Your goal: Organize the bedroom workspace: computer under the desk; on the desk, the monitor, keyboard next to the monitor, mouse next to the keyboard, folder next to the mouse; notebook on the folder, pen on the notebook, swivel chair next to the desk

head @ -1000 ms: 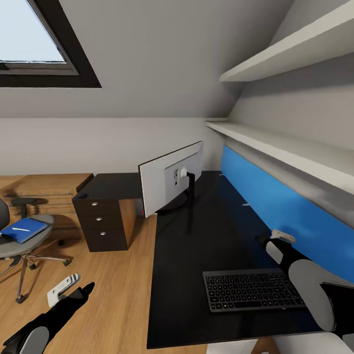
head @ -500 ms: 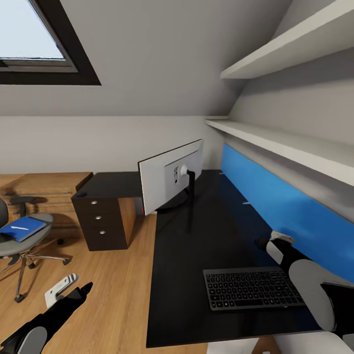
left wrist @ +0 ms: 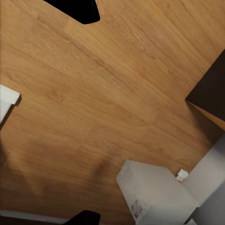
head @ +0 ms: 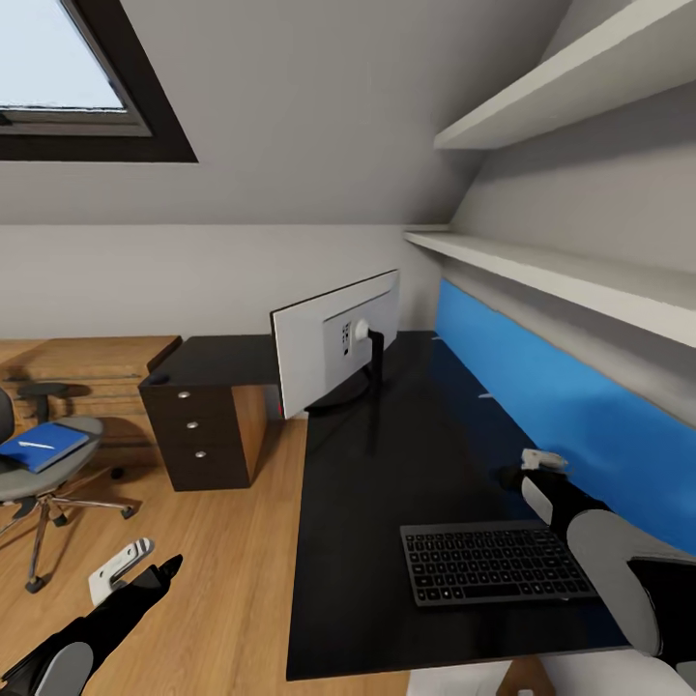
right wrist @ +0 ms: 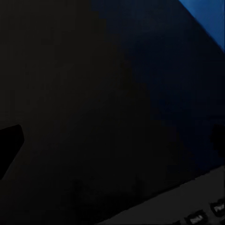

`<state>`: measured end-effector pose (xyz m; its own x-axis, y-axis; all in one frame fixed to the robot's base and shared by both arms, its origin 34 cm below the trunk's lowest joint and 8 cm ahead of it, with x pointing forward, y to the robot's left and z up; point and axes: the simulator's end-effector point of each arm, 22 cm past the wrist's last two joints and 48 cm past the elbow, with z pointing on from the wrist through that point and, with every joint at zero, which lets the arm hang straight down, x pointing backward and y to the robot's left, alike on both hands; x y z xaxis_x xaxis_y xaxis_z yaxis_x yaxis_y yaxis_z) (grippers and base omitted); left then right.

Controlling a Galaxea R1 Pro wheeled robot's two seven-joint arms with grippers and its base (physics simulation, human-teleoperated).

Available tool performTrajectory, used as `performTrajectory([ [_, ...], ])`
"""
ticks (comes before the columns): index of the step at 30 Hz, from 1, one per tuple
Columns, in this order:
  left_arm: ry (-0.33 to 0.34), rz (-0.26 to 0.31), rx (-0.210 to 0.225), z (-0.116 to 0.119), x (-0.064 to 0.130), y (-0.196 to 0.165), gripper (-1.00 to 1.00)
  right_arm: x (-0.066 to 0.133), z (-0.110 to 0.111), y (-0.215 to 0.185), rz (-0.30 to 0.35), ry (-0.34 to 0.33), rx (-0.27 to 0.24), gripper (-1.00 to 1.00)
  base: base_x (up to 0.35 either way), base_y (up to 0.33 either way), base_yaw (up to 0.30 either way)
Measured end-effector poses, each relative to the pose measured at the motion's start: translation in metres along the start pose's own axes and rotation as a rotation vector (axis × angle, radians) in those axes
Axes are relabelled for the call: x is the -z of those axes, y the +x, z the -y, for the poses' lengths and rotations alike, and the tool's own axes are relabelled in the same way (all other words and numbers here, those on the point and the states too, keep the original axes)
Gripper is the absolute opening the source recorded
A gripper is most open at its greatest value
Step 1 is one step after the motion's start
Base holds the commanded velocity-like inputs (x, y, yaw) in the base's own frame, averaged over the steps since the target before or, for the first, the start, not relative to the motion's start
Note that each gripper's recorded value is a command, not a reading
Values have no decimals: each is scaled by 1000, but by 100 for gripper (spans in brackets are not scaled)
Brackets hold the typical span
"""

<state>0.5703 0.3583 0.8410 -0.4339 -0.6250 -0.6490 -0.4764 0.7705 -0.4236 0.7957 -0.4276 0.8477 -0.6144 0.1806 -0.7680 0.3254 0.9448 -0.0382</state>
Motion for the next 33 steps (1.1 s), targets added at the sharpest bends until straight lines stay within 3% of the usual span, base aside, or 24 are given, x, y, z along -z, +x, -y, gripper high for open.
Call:
performTrajectory([
  [1, 0, 0, 0, 0, -1, 1, 100, -1, -7, -1, 9, -31, 31, 100, 0, 0, 0],
  [5, 1, -1, 0, -2, -5, 5, 100, -5, -9, -3, 35, -68, 71, 100, 0, 0, 0],
  [12, 2, -3, 0, -6, -12, 13, 100, -12, -4, 1, 50, -86, 87, 100, 0, 0, 0],
  [13, 2, -3, 0, -7, -13, 14, 100, -12, -8, 1, 49, -146, 90, 100, 0, 0, 0],
  [14, 2, -3, 0, -7, -14, 15, 100, -12, -8, 2, 49, -148, 90, 100, 0, 0, 0],
  [17, 2, -3, 0, -9, -17, 18, 100, -10, -12, 4, 46, -271, 93, 100, 0, 0, 0],
  [19, 2, -3, 0, -10, -19, 20, 100, -11, -11, 6, 46, -291, 93, 100, 0, 0, 0],
  [33, 2, -2, 0, -20, -33, 34, 100, -23, -11, 20, 51, -310, 87, 100, 0, 0, 0],
])
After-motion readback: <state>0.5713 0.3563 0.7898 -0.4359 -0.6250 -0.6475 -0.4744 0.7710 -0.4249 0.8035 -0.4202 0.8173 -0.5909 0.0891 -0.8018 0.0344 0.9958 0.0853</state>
